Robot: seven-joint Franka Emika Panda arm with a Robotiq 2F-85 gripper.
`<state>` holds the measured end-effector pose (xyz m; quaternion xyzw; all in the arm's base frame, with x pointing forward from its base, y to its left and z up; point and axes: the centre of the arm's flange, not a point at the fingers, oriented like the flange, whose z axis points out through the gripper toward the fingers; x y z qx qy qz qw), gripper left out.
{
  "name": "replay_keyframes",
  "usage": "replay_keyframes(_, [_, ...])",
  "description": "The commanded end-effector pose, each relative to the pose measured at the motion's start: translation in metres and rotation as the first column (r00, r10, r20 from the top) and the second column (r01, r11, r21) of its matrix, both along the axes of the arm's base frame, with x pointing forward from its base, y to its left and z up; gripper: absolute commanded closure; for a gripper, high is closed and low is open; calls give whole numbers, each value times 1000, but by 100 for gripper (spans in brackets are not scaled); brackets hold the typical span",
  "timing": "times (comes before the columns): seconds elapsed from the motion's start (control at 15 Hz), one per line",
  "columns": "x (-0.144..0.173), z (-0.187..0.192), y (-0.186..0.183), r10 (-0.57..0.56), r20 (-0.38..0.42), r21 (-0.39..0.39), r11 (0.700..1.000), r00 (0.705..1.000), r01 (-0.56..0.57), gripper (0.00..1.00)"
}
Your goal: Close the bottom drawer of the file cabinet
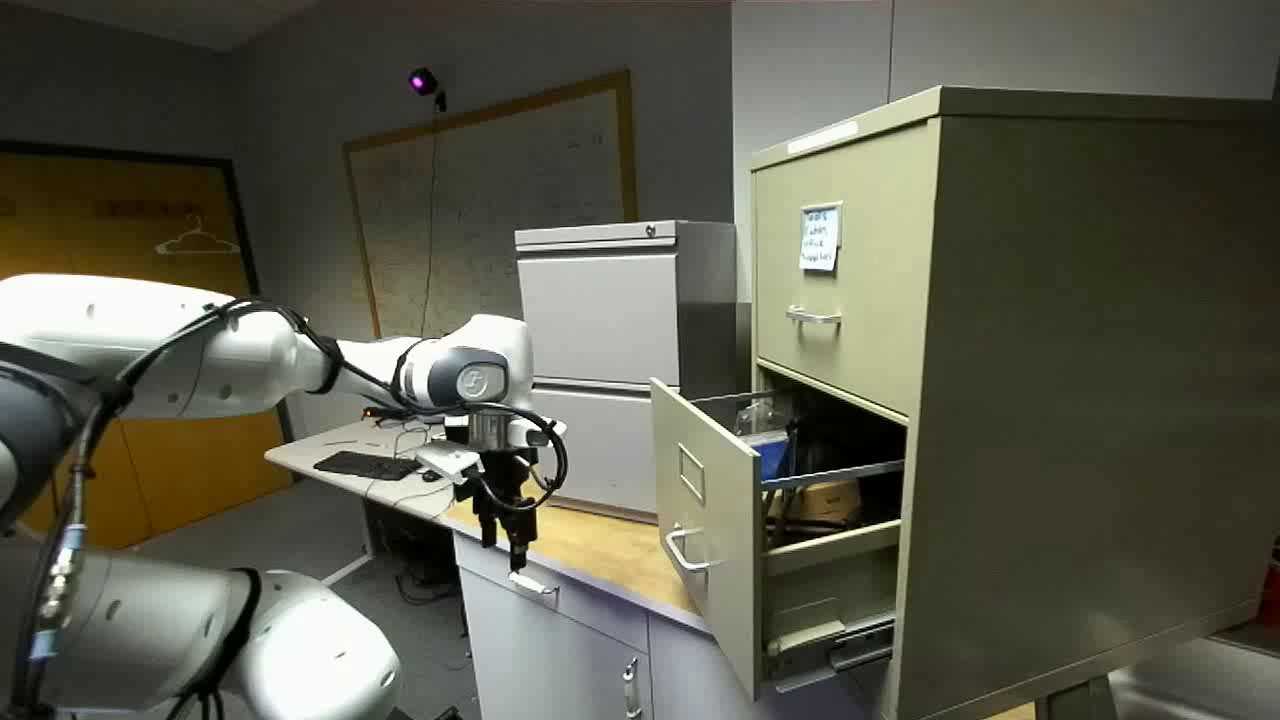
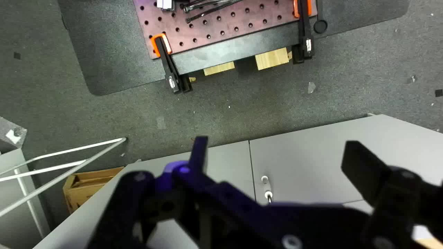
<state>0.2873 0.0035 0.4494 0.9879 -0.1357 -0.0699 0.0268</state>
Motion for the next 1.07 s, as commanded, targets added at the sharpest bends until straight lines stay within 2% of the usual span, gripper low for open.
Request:
replay_keyframes(0.0, [0,0,0,0,1,0,1000,1000,0,0])
replay_keyframes(0.47, [1,-1,1,-3,2,-10,1000,1000,3,0])
replay_keyframes(0.67, [11,-4,5,-25,74,-34,999,997,27,0])
replay_keyframes(0.8, [28,-2,8,-64,180,-42,996,982,72,25])
replay_keyframes(1.0, [55,9,8,-134,357,-34,987,924,156,47])
